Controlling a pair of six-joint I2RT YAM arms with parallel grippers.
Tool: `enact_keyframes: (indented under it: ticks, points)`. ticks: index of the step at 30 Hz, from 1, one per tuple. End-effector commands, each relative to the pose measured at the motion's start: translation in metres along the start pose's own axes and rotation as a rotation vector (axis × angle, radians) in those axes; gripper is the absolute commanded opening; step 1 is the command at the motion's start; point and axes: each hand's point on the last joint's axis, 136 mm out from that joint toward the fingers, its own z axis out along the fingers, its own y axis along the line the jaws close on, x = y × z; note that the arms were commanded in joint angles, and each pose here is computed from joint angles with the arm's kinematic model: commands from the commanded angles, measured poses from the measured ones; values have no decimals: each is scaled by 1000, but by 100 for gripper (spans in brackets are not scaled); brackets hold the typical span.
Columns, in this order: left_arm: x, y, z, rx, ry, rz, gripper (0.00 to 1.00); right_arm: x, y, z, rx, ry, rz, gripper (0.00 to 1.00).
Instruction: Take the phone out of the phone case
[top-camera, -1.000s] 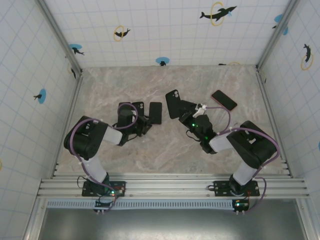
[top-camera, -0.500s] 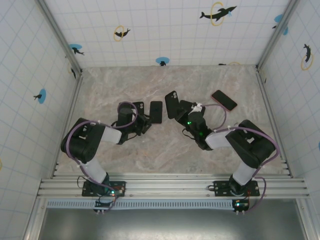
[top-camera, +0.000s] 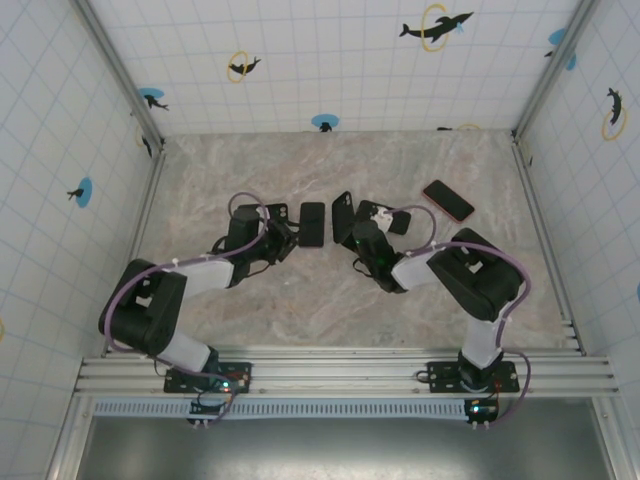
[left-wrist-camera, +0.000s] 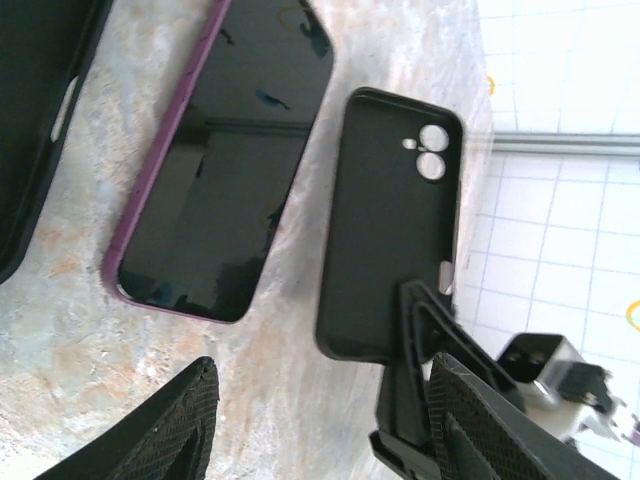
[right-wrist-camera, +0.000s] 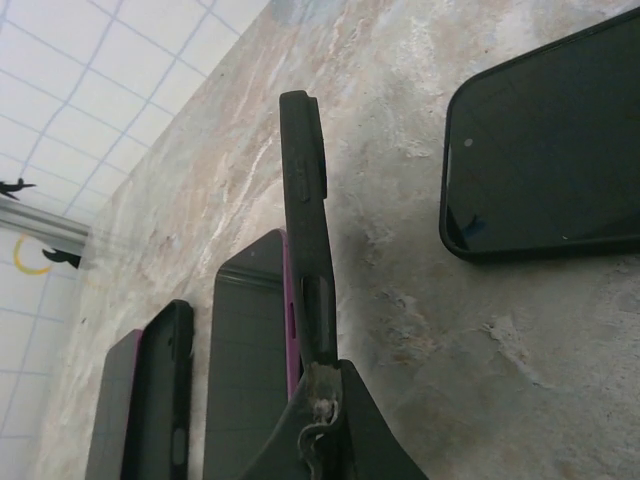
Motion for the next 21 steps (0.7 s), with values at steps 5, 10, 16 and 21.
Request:
enact_keyframes:
  ticks: [5,10,16,21]
  points:
    - [-14,-16,-15,-1,-37,77,62,4,5,14,2,-11,9,1]
    - [-13,-17,-17,12,-30,76,62,13,4,15,-10,24,6,12]
    - [-14,-16,-16,20,-27,74,63,19,5,13,-28,54,-10,16]
    - [-15,-18,-16,27,-22,77,63,20,5,13,-31,74,-57,20]
